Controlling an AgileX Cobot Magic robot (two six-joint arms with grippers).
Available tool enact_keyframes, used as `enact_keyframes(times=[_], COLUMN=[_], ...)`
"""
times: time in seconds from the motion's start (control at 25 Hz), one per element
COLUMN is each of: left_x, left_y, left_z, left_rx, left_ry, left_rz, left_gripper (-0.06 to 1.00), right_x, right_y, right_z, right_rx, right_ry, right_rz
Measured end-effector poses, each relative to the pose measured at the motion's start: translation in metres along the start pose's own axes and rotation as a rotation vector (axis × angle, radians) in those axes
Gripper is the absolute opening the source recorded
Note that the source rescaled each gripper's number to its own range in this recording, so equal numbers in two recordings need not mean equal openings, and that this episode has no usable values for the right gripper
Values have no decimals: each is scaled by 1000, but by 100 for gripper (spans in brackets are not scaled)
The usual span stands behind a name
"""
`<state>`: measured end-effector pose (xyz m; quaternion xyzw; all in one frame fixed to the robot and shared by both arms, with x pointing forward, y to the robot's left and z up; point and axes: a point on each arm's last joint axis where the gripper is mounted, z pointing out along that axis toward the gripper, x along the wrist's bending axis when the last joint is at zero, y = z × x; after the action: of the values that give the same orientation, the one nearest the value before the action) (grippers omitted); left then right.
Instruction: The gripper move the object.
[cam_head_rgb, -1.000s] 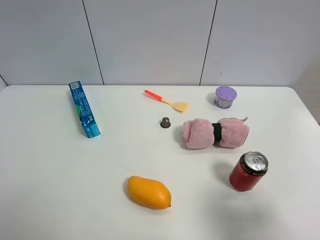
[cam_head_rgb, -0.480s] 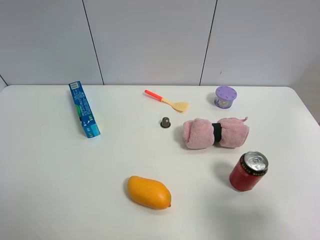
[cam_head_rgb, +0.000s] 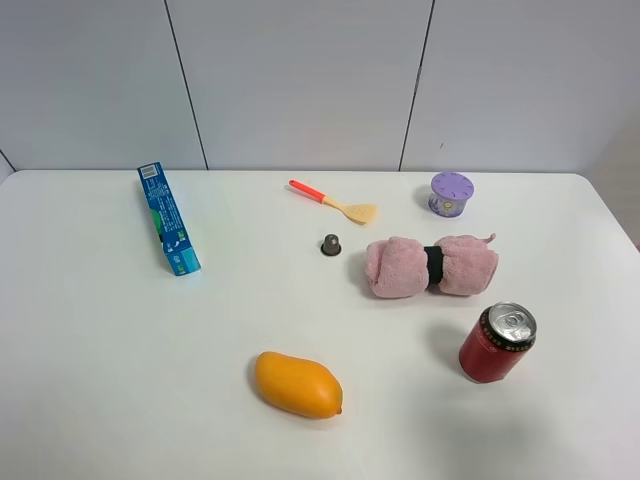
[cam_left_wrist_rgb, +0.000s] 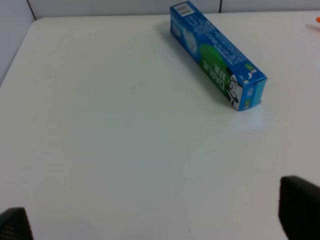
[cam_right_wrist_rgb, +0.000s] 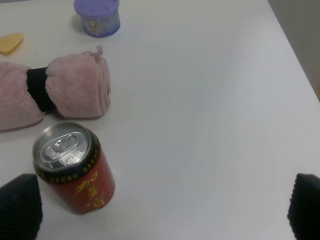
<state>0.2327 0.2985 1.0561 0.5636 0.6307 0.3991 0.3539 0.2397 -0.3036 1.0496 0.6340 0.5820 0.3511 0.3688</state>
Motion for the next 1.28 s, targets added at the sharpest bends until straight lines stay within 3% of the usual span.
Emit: enact_keyframes(times=[1.28], left_x=[1], left_y=[0], left_z=[0], left_rx=[-2], left_ry=[7], left_rz=[-11], left_gripper=[100], right_x=[0], right_y=[0], right_z=[0], right_rx=[0], right_ry=[0], right_rz=[0])
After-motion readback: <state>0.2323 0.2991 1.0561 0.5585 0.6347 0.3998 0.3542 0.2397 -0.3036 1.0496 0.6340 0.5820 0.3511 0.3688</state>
